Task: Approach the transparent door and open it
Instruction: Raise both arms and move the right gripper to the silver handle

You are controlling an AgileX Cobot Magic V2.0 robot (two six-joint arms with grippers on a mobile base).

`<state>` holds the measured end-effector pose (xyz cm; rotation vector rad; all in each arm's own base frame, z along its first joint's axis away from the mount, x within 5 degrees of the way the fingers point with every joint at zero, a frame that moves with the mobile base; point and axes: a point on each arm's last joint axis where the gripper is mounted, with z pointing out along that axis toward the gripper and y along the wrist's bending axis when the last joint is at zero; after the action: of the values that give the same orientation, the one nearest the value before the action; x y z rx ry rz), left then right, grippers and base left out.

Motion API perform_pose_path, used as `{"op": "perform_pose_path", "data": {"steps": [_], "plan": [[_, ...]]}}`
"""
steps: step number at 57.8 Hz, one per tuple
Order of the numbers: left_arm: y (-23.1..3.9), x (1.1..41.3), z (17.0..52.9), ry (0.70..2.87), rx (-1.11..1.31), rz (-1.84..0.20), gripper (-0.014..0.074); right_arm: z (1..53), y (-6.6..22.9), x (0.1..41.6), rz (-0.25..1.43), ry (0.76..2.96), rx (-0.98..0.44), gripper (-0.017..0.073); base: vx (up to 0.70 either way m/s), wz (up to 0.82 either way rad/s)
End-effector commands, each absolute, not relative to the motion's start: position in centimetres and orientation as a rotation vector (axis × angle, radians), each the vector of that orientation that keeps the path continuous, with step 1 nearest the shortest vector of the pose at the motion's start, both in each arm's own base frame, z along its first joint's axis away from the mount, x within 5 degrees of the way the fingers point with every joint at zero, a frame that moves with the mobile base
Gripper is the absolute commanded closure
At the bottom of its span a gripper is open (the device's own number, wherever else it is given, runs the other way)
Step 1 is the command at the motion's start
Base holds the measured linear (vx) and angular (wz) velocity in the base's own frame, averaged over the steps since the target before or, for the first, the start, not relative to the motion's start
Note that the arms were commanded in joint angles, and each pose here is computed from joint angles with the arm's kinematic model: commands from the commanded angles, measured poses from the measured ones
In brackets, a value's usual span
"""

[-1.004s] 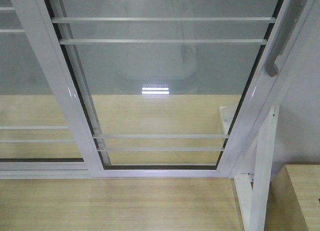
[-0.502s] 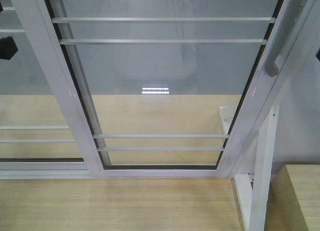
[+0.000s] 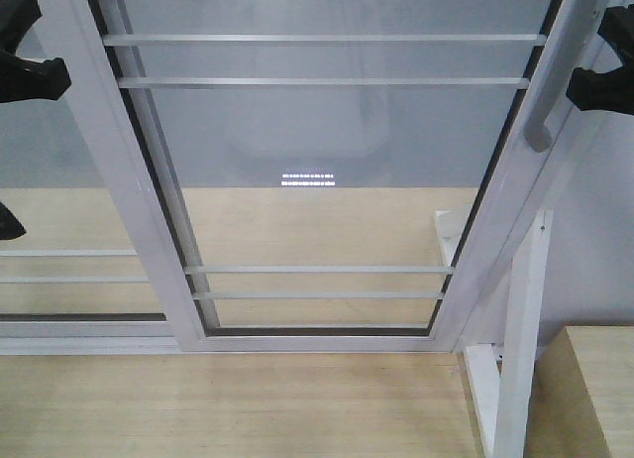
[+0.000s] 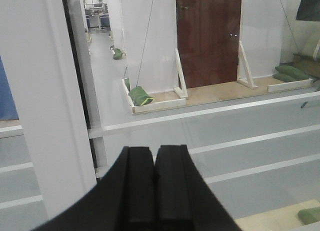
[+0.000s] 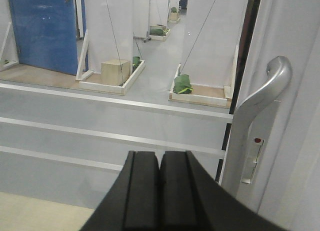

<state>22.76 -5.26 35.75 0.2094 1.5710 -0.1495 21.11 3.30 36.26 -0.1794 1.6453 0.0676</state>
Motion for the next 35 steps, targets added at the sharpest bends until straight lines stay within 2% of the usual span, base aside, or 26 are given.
{"op": "perform_pose_path", "data": {"steps": [1, 8, 16, 26, 35], "plan": [[-5.28, 22.47, 38.13, 1.437, 0.18, -0.174, 0.0565, 38.57, 3.11, 20.91, 0.058, 1.511, -0.158, 0.0485, 0.0, 0.0], [-5.28, 22.47, 38.13, 1.437, 0.18, -0.174, 0.0524, 38.46, 3.12, 20.91, 0.062, 1.524, -0.157, 0.0385, 0.0, 0.0], [-5.28, 22.48, 38.11, 1.439, 0.181, -0.173, 0.0455, 38.27, 3.14, 20.91, 0.065, 1.544, -0.159, 0.0218, 0.0, 0.0], [-5.29, 22.5, 37.85, 1.467, 0.184, -0.171, 0.03, 38.45, 3.12, 20.91, 0.061, 1.524, -0.159, -0.0003, 0.0, 0.0], [-5.29, 22.54, 37.37, 1.52, 0.191, -0.168, 0.0152, 38.81, 3.09, 20.93, 0.058, 1.483, -0.152, -0.0088, 0.0, 0.0]]}}
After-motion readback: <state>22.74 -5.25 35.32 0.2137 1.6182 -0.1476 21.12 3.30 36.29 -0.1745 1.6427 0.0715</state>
